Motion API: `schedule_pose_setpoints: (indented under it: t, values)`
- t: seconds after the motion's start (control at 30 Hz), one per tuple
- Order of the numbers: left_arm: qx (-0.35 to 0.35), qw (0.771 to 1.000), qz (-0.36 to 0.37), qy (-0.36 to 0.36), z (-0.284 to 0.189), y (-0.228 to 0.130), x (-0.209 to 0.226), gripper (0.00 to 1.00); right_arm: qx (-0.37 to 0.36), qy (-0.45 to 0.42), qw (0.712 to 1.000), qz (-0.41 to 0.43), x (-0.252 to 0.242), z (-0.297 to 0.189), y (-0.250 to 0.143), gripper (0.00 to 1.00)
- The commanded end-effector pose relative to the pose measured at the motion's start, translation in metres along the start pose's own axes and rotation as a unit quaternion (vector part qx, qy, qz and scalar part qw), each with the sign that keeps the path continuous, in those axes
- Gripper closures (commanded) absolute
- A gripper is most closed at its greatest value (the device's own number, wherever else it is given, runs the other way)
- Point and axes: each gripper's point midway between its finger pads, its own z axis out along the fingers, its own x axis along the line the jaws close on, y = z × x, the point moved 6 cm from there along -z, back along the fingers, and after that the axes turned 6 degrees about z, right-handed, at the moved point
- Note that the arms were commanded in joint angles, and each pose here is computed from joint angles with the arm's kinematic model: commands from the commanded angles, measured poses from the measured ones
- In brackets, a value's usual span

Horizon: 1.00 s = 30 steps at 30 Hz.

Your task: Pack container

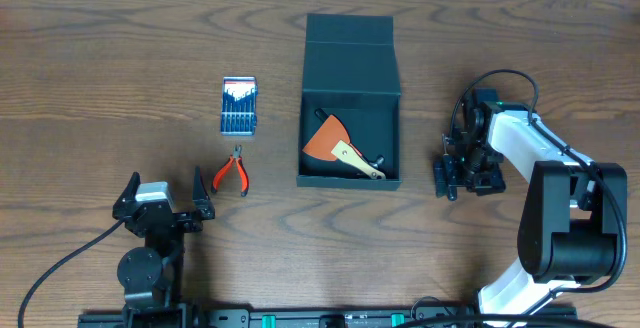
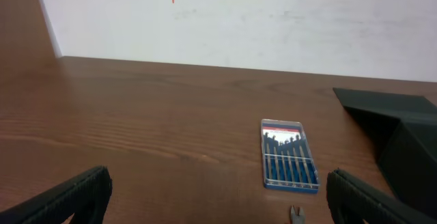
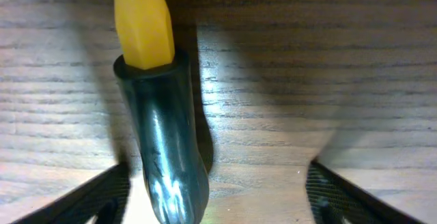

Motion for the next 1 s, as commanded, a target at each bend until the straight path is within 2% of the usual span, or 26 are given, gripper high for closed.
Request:
schedule_pose_setpoints:
  t: [0.0,0.07,0.23,0.4,0.63,0.77,0.97]
  values:
    - [0.022,1.000,0.009,-0.010,0.0004,-0.0111,-0.0030,0.01,0.028,-0.016,0.999,0.002,-0.0039,0.0183,-0.0036,0.29]
    - [0.022,1.000,0.009,-0.010,0.0004,-0.0111,-0.0030,0.01,0.030,-0.016,0.999,0.002,-0.0039,0.0182,-0.0042,0.32]
    - [0.022,1.000,0.009,-0.010,0.0004,-0.0111,-0.0030,0.02,0.031,-0.004,1.000,0.002,-0.0014,0.0182,-0.0045,0.35]
    - [0.022,1.000,0.009,-0.010,0.0004,-0.0111,-0.0030,0.01,0.034,-0.001,0.999,0.002,-0.0007,0.0182,-0.0056,0.46]
    - [0.022,1.000,0.009,-0.010,0.0004,-0.0111,-0.0030,0.02,0.040,0.001,0.999,0.002,-0.0002,0.0180,-0.0077,0.50]
    - [0.022,1.000,0.009,-0.010,0.0004,-0.0111,-0.0030,0.01,0.043,0.011,0.999,0.003,0.0020,0.0178,-0.0086,0.60]
    - [0.022,1.000,0.009,-0.010,0.0004,-0.0111,-0.0030,0.02,0.043,0.012,0.999,0.003,0.0021,0.0176,-0.0085,0.58]
